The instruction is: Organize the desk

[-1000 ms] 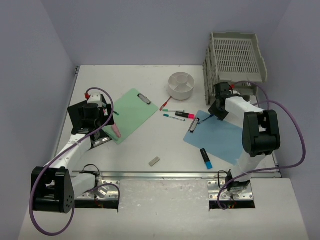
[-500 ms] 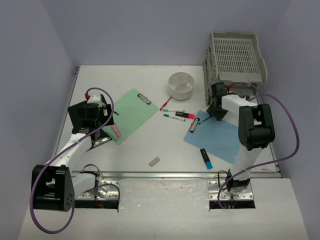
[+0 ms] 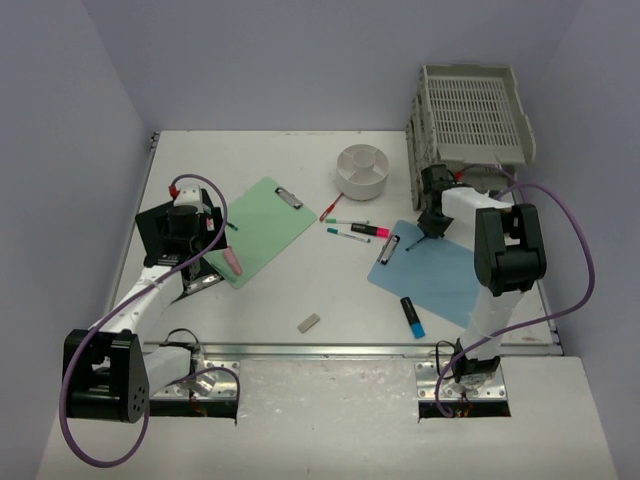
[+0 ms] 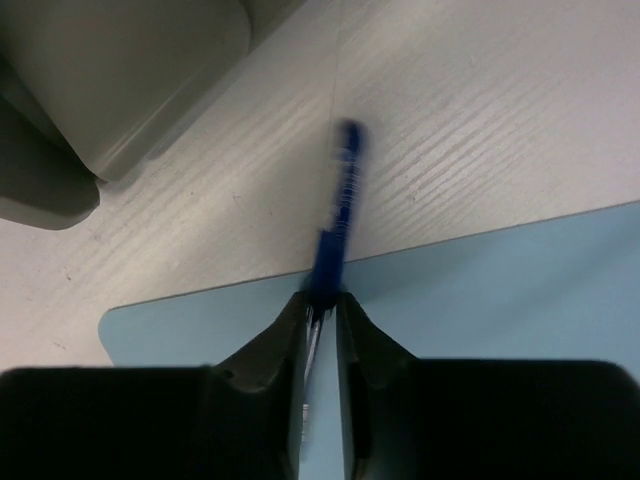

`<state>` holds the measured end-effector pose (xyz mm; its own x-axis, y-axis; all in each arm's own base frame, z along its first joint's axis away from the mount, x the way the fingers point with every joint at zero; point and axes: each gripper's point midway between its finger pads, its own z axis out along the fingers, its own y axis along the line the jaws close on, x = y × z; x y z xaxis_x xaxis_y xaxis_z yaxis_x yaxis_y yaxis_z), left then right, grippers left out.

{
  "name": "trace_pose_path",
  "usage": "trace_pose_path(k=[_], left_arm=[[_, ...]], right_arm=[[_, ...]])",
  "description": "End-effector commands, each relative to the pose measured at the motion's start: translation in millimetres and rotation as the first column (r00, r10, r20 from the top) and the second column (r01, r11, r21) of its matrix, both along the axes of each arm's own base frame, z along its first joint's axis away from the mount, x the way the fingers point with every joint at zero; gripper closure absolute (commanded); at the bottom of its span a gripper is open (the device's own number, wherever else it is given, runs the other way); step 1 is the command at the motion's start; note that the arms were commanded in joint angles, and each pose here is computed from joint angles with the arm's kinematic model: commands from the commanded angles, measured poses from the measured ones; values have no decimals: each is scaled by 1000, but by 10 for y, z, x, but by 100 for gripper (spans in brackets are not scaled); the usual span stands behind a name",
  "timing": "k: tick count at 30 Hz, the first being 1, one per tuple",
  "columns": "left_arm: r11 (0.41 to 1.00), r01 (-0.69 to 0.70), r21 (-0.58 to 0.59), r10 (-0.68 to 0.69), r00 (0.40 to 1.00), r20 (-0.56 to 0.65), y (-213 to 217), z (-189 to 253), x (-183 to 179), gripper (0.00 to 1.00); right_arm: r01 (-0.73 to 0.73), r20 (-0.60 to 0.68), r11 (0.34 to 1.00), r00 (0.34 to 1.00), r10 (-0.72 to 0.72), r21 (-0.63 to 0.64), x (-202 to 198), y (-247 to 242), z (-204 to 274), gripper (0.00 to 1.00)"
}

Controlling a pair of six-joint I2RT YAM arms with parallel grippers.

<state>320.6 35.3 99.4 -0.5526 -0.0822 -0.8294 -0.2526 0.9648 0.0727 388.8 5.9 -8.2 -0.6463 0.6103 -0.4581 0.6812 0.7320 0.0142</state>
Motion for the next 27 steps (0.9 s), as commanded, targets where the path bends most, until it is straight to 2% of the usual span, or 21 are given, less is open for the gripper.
trace_pose_path(k=[1, 3, 7, 11, 14, 17, 20, 22, 23, 24, 26, 27], left_arm=[[1000, -21, 3, 21, 998, 64, 32, 217, 129, 0], [1000, -26, 8, 26, 998, 65, 45, 218, 128, 0], [1000, -25, 8, 25, 997, 67, 41, 229, 136, 0], [1000, -6, 9, 5, 998, 55, 17, 225, 142, 0], [1000, 5, 13, -6, 999, 43, 8, 213, 156, 0], [999, 31, 7, -31, 999, 33, -27, 208, 170, 0], [991, 130, 3, -131, 991, 13, -155, 188, 170, 0], [982, 186, -6, -186, 982, 18, -234, 206, 155, 0], [977, 211, -13, -210, 977, 26, -275, 227, 151, 0], [969, 247, -28, -246, 969, 34, -343, 239, 141, 0], [952, 306, -33, -302, 950, 84, -442, 363, 118, 0], [943, 332, -35, -326, 939, 110, -490, 424, 110, 0]], right_arm=[[-12, -60, 1000, 998, 11, -9, -164, -12, -24, 94], [-22, -69, 1000, 997, 23, 21, -232, 42, 44, 100], [-53, -66, 994, 996, 59, 96, -404, 164, 223, 100], [-174, 66, 976, 984, 166, 132, -426, 274, 586, 100], [-326, 208, 942, 929, 305, 75, -355, 301, 919, 100], [-483, 397, 874, 792, 463, -55, -206, 379, 1354, 100], [-598, 528, 773, 596, 605, -211, -129, 525, 1702, 100], [-632, 578, 701, 451, 680, -331, -72, 643, 1903, 100], [-641, 580, 681, 420, 698, -354, -86, 676, 1941, 100], [-648, 604, 652, 353, 715, -393, -55, 753, 2075, 100], [-625, 640, 596, 194, 744, -503, 73, 933, 2467, 100], [-607, 653, 583, 136, 745, -540, 132, 1005, 2646, 100]])
